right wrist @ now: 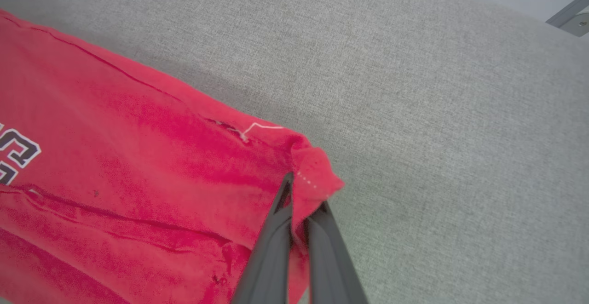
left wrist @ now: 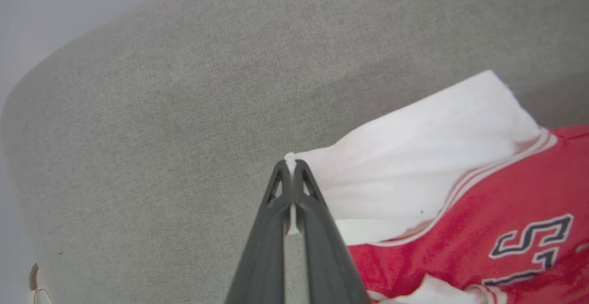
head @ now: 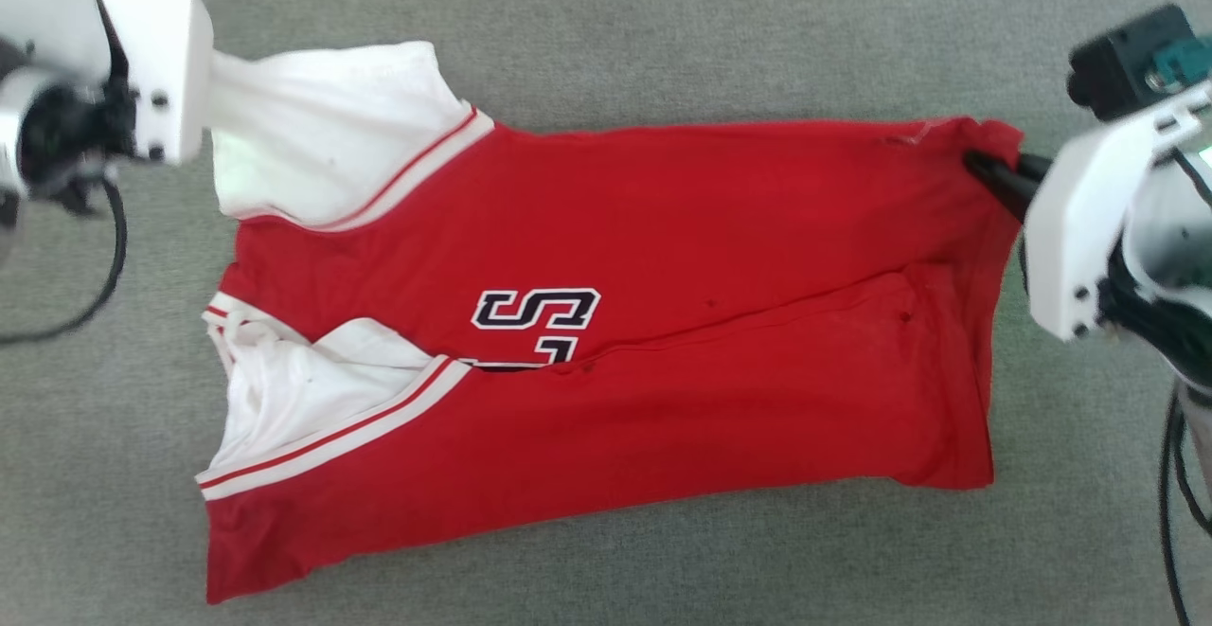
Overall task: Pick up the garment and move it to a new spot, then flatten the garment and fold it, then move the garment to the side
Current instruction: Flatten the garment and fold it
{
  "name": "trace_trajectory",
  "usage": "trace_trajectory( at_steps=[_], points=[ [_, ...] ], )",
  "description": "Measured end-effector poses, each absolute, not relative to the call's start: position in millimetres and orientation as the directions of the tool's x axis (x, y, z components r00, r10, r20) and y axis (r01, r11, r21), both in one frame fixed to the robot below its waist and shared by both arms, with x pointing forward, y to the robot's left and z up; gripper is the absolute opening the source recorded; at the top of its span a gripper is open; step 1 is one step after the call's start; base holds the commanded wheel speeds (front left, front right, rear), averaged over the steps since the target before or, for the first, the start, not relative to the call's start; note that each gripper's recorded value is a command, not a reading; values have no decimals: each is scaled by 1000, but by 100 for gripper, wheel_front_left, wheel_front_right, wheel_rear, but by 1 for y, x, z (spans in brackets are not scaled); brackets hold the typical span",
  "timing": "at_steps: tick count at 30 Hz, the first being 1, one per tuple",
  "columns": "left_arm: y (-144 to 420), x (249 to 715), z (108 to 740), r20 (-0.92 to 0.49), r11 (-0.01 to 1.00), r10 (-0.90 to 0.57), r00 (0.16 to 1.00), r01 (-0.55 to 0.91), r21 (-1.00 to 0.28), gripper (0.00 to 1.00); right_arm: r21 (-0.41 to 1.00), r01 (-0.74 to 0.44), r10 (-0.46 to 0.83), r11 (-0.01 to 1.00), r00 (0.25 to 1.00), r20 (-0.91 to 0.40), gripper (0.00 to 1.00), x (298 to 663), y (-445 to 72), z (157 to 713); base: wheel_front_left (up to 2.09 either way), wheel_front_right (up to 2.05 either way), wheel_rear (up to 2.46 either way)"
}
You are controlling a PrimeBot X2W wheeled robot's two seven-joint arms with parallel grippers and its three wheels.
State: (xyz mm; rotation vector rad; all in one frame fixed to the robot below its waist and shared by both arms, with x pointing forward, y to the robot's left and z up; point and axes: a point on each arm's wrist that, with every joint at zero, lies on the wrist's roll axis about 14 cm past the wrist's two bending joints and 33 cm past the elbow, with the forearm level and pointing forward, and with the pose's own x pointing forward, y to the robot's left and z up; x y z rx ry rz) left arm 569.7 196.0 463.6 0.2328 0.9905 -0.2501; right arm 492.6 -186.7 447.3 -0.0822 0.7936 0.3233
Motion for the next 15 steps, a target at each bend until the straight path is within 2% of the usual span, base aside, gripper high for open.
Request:
trace_trajectory(
  at_steps=[7,15],
  points=[
    [194,516,481,-846,937,-98,525,335,100,0,52,-335,270,941,647,-713,0,463,-183,460,0,0,0],
    [185,435,461,-907,933,-108,406,356,48,0,126,-300,283,946,566,-774,0,418,-187,442,0,0,0]
  ],
)
